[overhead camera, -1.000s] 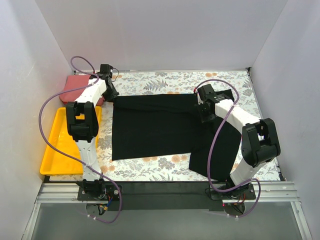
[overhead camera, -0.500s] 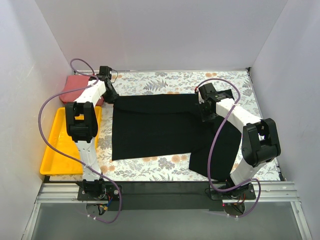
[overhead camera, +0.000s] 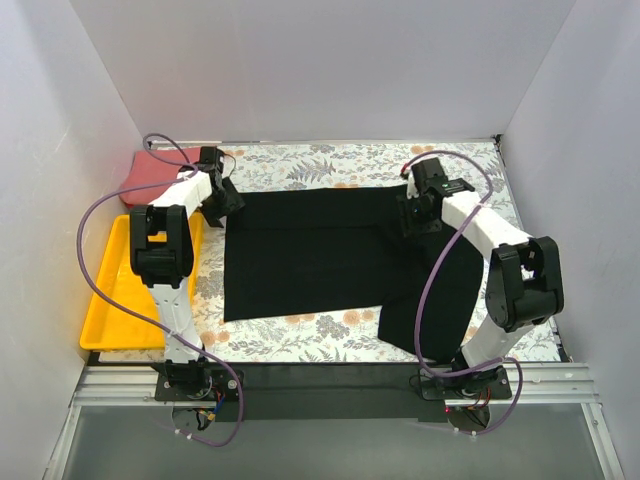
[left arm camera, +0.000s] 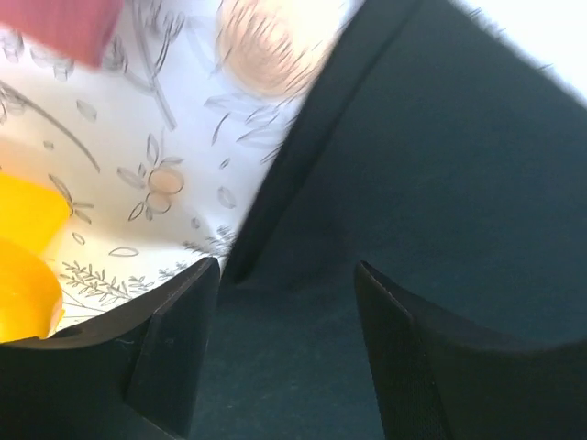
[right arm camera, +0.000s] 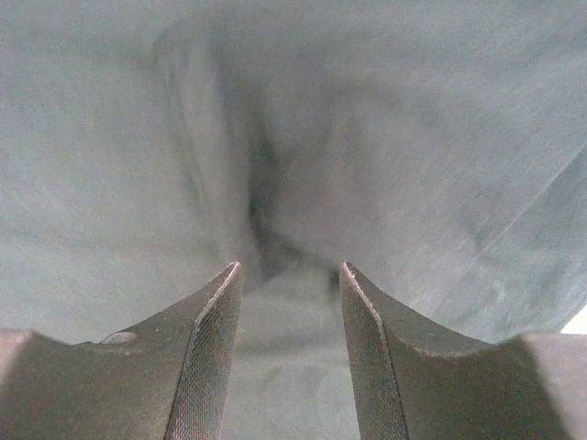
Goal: Fold and stack the t-shirts
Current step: Fold the tshirt
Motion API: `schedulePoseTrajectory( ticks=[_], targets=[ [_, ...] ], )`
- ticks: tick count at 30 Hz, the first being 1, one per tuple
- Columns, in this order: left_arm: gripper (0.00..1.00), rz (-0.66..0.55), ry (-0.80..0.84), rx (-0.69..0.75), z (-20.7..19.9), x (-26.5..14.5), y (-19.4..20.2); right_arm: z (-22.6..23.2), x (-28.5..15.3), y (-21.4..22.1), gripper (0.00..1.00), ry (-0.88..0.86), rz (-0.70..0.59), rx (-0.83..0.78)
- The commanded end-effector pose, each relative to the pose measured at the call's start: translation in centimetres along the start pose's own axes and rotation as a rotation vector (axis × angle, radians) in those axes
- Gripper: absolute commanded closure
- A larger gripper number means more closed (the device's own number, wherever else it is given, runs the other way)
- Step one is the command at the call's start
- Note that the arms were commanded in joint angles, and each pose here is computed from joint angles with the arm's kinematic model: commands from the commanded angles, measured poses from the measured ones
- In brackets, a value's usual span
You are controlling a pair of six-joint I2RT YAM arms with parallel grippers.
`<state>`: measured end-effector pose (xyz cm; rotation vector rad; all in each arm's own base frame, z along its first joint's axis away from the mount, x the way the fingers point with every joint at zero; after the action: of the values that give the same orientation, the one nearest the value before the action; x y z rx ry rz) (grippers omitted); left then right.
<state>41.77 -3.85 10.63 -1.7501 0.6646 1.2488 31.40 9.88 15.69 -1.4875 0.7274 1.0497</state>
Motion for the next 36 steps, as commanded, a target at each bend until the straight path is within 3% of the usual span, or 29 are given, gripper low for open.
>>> schedulePoseTrajectory(
  ticks=[1, 3, 6, 9, 23, 29, 36],
  targets=[
    [0.42, -0.194, 0.116, -0.041, -1.8, -5.6, -4.1, -2.1, -1.1, -5.0, 0.47, -0.108, -0.190, 0.166],
    [0.45, -0.223, 0.169, -0.043, -2.6, -5.7, -4.6, -4.8, -0.8, -5.9, 0.50, -0.117, -0.249, 0.296],
    [0.52, -0.241, 0.200, -0.023, -3.5, -4.7, -4.7, -7.8, 0.6, -7.3, 0.61, -0.155, -0.333, 0.423],
    [0.53, -0.228, 0.216, -0.003, -4.1, -2.8, -4.5, -11.5, 2.3, -8.3, 0.64, -0.179, -0.372, 0.529],
    [0.60, -0.149, 0.132, -0.006, -4.2, 5.1, -3.7, -20.4, 12.1, -7.9, 0.64, -0.227, -0.349, 0.726],
    [0.63, -0.130, 0.091, -0.041, -5.2, 7.9, -5.1, -24.5, 13.4, -7.0, 0.63, -0.209, -0.365, 0.830],
    [0.60, -0.148, 0.118, -0.055, -6.2, 7.9, -6.5, -25.9, 11.7, -7.1, 0.62, -0.170, -0.403, 0.819]
  ],
)
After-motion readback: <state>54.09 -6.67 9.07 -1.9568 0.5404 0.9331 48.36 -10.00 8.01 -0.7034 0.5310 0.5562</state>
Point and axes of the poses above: each gripper's point midway between its finger pads, its own x axis out along the fingers, its own z axis along the line the jaws close on, y = z × x, the point moved 8 cm from there along -x, back along the fingers, and after that the axes turned 2 degrees about x, right-handed, at the moved point
